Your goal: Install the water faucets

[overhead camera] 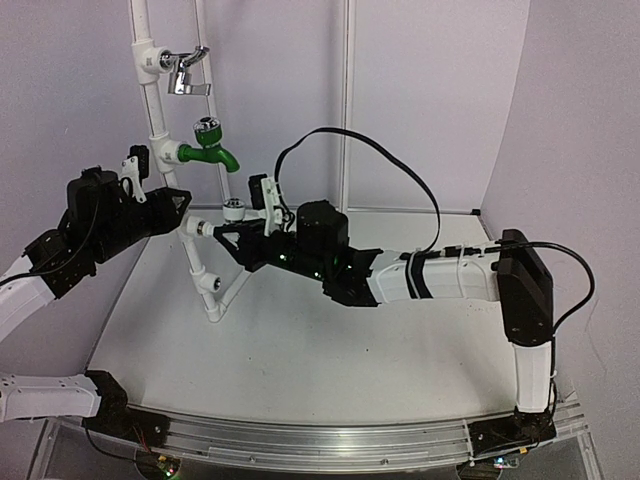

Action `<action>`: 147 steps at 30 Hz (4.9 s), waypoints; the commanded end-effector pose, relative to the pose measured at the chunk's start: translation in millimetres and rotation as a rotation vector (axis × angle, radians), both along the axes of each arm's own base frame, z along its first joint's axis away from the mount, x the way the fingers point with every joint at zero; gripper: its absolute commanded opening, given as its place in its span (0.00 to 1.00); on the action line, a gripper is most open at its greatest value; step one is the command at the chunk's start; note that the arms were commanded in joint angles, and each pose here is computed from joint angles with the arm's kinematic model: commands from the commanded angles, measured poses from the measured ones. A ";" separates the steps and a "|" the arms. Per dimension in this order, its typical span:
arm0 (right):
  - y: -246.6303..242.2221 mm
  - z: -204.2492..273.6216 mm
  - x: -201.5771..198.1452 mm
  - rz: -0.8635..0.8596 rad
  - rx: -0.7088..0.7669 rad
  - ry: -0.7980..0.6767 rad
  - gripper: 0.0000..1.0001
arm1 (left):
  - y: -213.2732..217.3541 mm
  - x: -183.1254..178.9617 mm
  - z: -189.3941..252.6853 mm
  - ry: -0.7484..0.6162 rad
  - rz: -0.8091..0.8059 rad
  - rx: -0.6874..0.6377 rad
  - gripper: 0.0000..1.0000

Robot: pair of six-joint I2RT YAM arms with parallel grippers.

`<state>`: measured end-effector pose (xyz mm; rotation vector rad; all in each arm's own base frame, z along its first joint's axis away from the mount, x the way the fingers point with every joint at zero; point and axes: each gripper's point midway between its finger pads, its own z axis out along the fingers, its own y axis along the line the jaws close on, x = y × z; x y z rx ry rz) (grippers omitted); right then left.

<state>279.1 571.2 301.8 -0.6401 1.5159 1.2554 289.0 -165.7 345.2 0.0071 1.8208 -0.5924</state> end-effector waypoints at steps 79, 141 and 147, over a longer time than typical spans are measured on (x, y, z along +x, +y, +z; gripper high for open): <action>-17.6 93.9 -2.1 0.226 0.676 1.421 0.09 | -35.1 -23.0 -43.7 0.015 -0.046 -0.027 0.00; -54.0 14.5 -5.2 0.170 -0.385 -1.273 0.69 | -37.5 -33.1 -8.8 0.069 -0.083 -0.095 0.00; -48.7 18.5 -3.7 0.166 -0.349 -1.255 0.54 | -37.8 -33.3 -10.0 0.070 -0.086 -0.091 0.00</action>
